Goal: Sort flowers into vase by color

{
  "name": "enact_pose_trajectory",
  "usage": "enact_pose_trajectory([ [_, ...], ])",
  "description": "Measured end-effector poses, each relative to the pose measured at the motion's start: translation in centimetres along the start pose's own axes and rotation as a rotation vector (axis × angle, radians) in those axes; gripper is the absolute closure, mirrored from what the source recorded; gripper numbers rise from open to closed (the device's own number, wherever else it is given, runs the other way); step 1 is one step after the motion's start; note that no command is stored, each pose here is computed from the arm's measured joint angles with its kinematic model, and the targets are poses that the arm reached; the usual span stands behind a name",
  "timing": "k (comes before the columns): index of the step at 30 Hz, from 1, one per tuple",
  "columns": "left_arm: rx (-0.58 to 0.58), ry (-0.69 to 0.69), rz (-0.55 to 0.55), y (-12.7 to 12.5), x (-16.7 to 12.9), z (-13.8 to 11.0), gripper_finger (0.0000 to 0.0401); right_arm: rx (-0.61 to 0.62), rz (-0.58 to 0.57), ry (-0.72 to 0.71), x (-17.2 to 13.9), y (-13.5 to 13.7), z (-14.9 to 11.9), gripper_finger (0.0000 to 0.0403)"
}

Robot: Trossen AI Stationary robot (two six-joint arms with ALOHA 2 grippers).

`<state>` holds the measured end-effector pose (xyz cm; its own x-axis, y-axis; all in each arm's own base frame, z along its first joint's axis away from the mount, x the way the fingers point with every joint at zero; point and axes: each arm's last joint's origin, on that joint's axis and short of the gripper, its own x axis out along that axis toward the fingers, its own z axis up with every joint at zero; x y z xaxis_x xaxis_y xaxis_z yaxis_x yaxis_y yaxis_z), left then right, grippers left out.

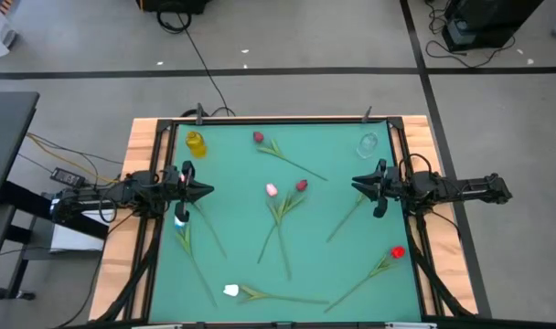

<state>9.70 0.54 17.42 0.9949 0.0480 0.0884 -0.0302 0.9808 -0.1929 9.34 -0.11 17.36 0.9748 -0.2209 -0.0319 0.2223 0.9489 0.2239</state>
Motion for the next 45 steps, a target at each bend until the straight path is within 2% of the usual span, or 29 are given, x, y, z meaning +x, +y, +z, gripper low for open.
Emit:
enact_pose_trajectory([
  [32, 0.009, -0.012, 0.021, 0.1, 0.0, 0.1, 0.0381, 0.000, 0.000, 0.000, 0.0, 0.0, 0.0, 0.0299],
  [38, -0.130, -0.025, 0.017, 0.0, 0.0, 0.2, 0.0381, 0.000, 0.000, 0.000, 0.0, 0.0, 0.0, 0.0299],
  [43, -0.392, -0.116, -0.023, -0.1, -0.1, 1.1, 0.0381, 0.000, 0.000, 0.000, 0.0, 0.0, 0.0, 0.0299],
  [45, -0.453, -0.152, -0.040, -0.2, -0.1, 1.5, 0.0381, 0.000, 0.001, 0.000, 0.0, 0.0, 0.0, 0.0299],
])
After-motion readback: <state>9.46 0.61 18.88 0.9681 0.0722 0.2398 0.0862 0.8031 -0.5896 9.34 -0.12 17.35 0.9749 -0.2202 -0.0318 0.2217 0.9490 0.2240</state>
